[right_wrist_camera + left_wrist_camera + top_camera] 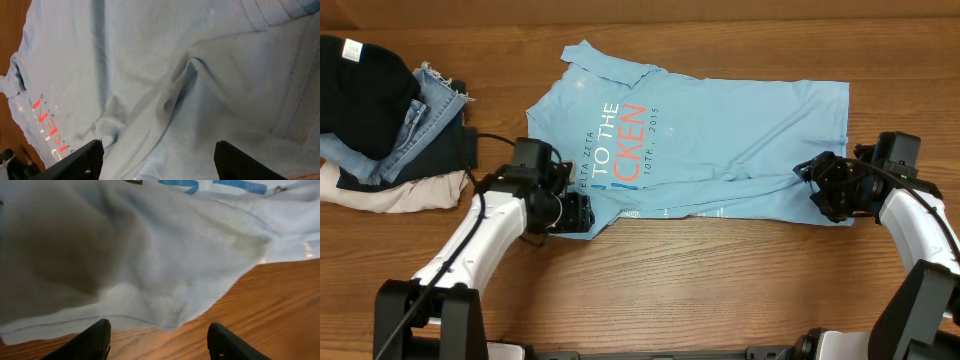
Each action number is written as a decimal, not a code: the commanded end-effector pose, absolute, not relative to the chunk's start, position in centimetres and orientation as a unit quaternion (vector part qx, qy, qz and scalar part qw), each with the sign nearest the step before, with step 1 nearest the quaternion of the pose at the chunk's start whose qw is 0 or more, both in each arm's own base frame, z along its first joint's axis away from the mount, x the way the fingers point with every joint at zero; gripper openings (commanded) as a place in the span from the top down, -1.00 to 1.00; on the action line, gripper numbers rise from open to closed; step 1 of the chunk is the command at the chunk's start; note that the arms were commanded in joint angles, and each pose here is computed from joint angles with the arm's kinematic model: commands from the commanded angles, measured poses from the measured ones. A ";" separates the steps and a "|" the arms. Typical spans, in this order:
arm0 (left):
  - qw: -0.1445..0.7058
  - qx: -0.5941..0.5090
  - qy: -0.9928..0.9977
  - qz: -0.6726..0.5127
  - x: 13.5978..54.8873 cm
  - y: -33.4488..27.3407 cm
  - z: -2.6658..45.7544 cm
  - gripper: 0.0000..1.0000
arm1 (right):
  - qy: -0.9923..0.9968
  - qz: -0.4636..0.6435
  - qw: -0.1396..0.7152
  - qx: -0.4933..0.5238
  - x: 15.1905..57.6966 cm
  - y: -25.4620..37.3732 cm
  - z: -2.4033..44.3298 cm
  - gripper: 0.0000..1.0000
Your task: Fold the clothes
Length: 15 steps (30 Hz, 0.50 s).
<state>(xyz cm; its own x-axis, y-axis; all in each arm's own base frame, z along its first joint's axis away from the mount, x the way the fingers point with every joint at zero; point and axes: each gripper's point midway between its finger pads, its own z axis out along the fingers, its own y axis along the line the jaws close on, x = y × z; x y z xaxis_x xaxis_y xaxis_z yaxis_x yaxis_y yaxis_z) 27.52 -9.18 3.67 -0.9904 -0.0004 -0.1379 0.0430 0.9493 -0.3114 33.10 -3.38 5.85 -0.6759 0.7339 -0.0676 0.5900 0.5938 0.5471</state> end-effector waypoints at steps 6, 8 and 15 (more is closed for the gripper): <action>0.061 0.004 0.993 -0.099 27.1 -7.4 -0.1 -0.02 | 0.881 0.255 0.143 0.372 33.2 -3.4 6.3 -0.50; 0.034 0.002 0.995 -0.098 26.3 -7.4 -1.3 0.50 | 0.881 0.255 0.140 0.373 33.1 -3.3 6.2 -0.50; 0.038 -0.013 0.994 -0.099 27.7 -7.5 2.9 0.92 | 0.883 0.254 0.136 0.371 32.9 -3.3 6.2 -0.51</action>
